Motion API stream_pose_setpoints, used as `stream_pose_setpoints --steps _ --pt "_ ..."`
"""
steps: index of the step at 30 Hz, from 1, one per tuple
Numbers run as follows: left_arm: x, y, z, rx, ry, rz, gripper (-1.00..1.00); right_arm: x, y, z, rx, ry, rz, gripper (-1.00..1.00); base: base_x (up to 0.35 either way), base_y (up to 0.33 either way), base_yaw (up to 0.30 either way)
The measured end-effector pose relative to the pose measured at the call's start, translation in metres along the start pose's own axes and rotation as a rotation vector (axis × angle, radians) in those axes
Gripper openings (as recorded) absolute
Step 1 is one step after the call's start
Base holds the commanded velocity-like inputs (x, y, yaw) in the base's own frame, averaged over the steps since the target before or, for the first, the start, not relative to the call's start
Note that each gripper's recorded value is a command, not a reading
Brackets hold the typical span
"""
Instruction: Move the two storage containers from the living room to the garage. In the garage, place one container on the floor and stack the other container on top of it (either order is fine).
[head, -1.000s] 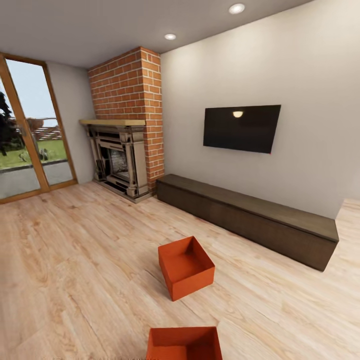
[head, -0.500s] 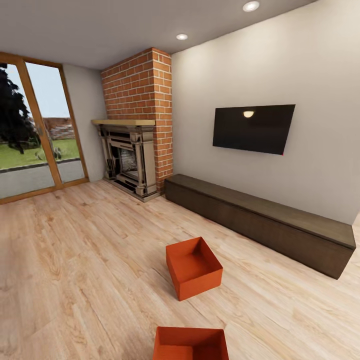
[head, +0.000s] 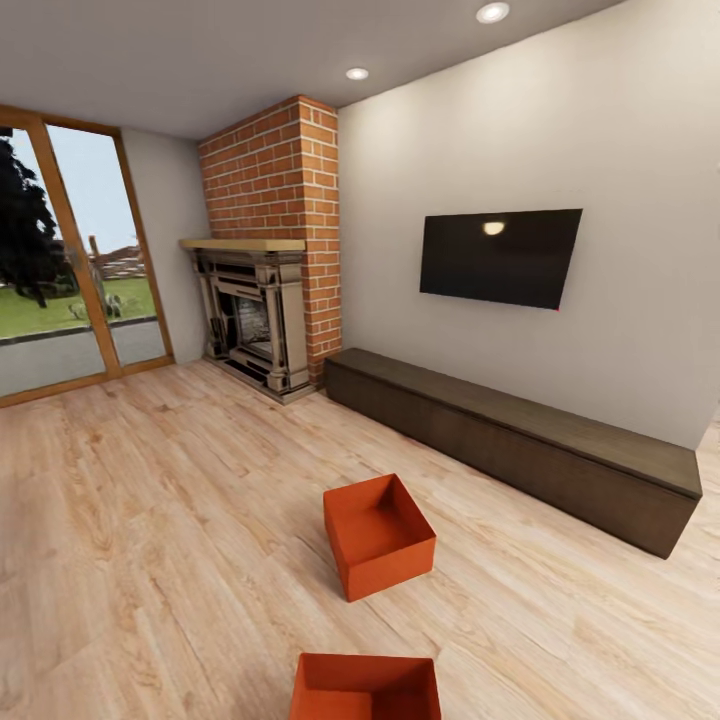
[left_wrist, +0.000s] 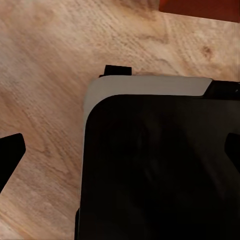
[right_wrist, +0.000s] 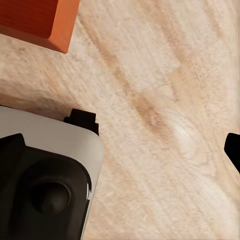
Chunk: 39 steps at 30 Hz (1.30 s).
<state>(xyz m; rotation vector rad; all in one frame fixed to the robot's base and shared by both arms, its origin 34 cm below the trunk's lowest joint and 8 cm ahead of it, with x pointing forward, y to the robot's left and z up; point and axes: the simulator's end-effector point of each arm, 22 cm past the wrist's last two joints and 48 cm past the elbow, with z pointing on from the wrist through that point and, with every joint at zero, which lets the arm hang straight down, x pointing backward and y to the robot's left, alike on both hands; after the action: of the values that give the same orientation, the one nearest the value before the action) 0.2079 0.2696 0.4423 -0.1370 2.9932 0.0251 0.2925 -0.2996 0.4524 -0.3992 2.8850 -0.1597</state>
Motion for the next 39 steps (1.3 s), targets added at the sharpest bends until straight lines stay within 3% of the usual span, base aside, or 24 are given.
stream_pose_setpoints --steps 27,39 --pt "0.001 -0.005 0.0 0.005 0.012 -0.001 1.0 0.006 0.0 0.0 -0.002 0.02 -0.003 1.0 0.0 -0.001 0.0" --pt "0.003 0.002 0.0 -0.005 0.017 -0.004 1.0 -0.003 0.015 0.0 -0.02 0.004 -0.002 1.0 0.0 0.0 0.0"
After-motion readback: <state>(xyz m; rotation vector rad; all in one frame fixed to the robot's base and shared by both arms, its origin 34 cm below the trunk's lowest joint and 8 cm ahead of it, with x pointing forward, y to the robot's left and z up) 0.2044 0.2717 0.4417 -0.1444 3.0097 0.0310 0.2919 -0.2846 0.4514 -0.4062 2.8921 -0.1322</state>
